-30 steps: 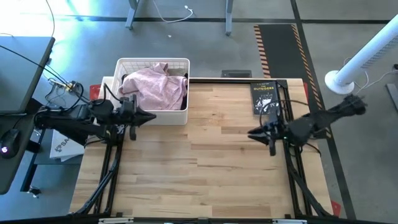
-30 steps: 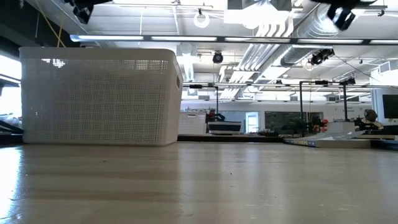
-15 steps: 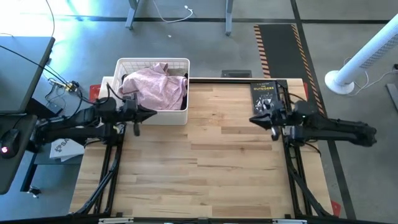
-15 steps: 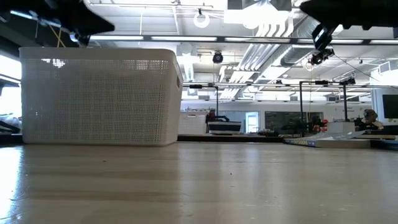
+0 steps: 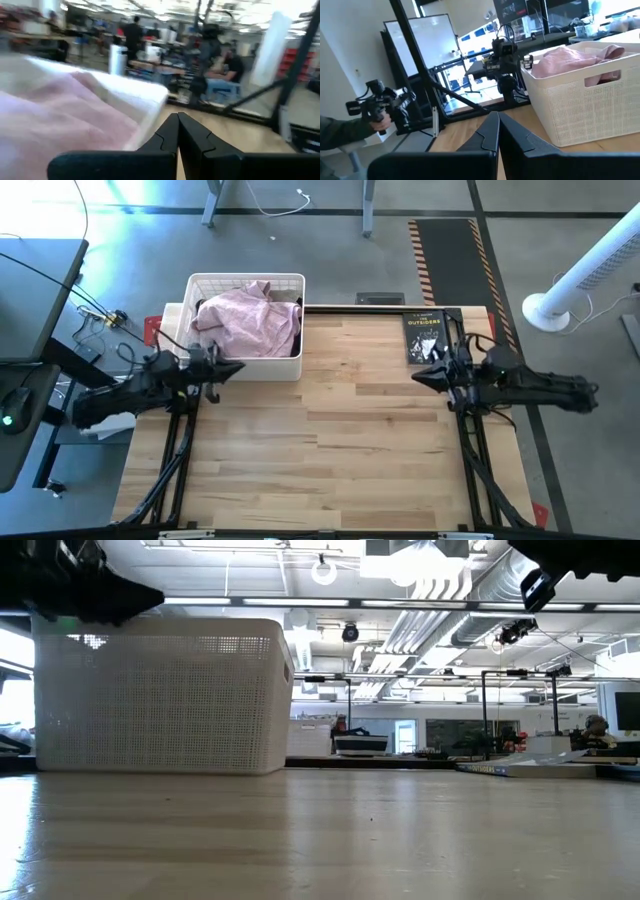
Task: Sort clothes
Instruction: Return to Home Position
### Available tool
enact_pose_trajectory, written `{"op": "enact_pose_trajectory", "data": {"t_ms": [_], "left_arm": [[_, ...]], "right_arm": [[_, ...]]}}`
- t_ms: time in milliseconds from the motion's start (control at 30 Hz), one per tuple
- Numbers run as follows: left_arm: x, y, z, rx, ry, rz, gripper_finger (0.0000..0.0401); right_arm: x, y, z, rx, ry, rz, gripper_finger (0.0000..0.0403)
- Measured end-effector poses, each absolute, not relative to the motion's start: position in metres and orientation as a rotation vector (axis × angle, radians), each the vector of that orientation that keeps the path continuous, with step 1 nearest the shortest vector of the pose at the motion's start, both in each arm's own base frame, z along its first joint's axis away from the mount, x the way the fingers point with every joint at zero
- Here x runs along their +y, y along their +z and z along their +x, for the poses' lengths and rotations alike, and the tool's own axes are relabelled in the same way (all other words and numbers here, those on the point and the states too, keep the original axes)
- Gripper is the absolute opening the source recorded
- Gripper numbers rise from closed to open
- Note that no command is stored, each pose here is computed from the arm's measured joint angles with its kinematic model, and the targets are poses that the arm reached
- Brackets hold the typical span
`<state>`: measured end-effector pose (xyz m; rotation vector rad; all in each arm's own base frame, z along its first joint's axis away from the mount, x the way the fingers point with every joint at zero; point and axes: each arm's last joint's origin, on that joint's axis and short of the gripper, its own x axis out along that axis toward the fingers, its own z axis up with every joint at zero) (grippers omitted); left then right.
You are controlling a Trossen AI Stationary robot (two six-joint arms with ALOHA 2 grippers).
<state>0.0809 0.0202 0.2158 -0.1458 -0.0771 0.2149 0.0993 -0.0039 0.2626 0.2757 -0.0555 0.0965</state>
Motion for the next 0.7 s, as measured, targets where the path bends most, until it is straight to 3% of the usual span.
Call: {"op": "enact_pose_trajectory", "data": {"t_ms": [433,700], "left_arm": [[0.007,0.189,0.103,-0.169,0.039,-0.057,0.0000],[0.001,0.234,0.093,-0.136,-0.015,-0.053,0.0000]], "right_arm": [[0.003,0.258,0.109,-0.004,0.071,0.218,0.0000],[0.003,0.256,0.108,0.014,0.073,0.217,0.0000]]}}
